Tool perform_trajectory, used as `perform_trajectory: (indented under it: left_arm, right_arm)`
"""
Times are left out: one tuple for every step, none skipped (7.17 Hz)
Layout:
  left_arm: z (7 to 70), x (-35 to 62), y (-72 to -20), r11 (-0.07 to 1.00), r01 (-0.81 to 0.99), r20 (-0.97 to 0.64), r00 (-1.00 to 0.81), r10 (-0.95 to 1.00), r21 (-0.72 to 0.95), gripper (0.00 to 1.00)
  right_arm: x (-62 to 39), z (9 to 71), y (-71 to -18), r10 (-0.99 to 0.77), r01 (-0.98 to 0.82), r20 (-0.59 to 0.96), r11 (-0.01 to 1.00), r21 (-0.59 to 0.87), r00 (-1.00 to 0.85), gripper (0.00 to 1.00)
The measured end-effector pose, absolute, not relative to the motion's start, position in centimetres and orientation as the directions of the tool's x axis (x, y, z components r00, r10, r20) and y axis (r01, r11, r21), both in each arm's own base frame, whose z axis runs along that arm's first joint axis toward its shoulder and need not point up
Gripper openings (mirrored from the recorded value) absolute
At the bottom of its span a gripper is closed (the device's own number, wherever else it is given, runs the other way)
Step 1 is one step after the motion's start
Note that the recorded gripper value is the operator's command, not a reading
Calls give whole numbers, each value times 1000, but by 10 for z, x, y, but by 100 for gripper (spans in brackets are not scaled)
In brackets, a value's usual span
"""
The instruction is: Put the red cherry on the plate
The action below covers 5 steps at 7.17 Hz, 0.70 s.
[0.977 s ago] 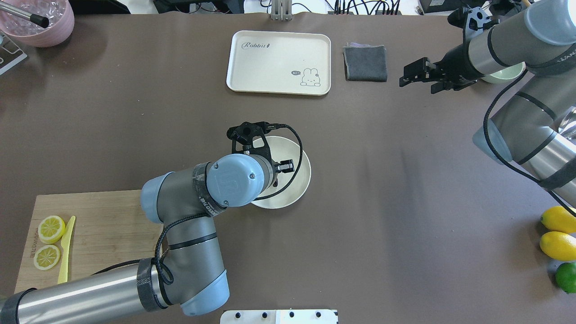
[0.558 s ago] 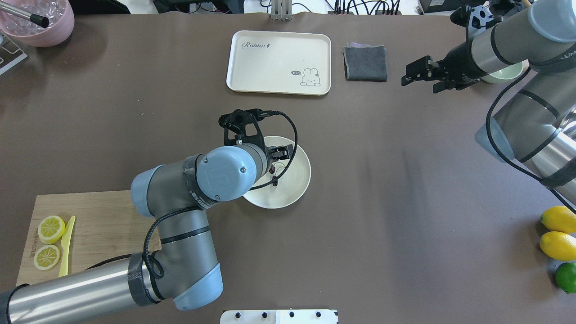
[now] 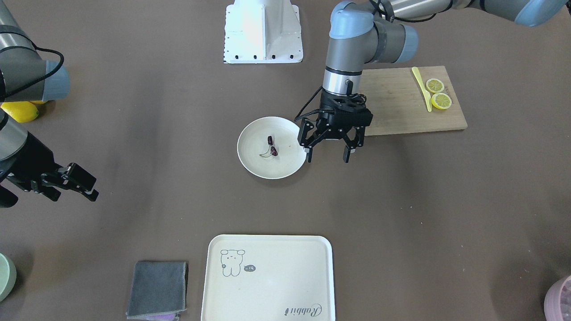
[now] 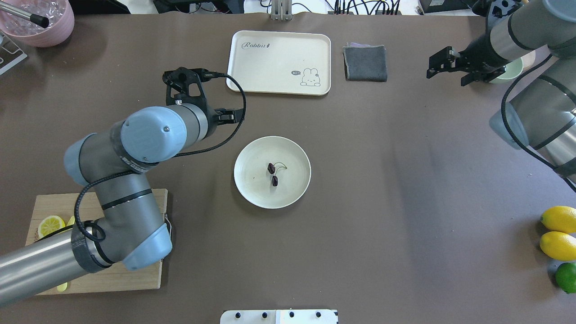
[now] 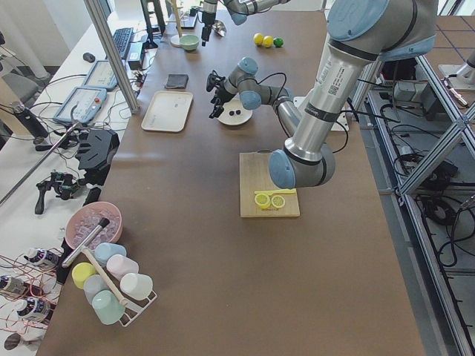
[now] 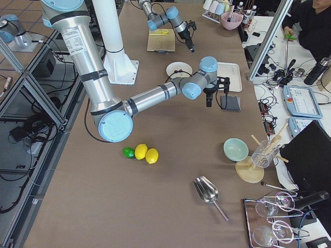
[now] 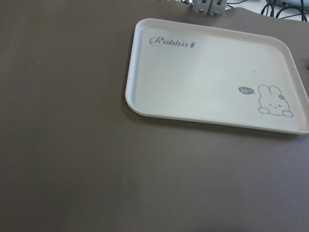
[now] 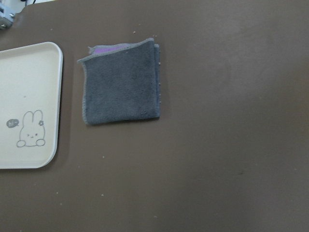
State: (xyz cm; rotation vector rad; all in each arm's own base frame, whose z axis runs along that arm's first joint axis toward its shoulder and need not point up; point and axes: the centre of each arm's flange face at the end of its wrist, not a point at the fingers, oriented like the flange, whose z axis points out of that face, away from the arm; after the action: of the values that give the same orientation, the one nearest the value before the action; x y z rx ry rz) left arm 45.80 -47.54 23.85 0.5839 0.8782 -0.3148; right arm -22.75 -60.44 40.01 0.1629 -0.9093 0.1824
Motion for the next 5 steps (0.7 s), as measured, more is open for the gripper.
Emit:
perform_trajectory:
  left_arm:
    - [253,429,-485,787,496,-780,625,-30,367,98]
    - [272,401,-498,784,476,-748,663,-22,399,98]
    - [293,364,-516,813,423,-723,690,-3,400,98]
    - [320,314,-534,869,347,-723,691,19,354,98]
    - [352,252,-548,909,268,-724,688,52,320,98]
  right_arm:
    - [-195,418,-613,48,-181,749,979,97,661,100]
    - [-152,446,-618,-11,-117,697,984,136,717,100]
    - [-101,481,-619,-82,-39,649,985,170,757,100]
    - [-55,512,-614,-133,19,625,982,185,769,100]
    - [-16,542,-602,-161,57,632,982,182,758,100]
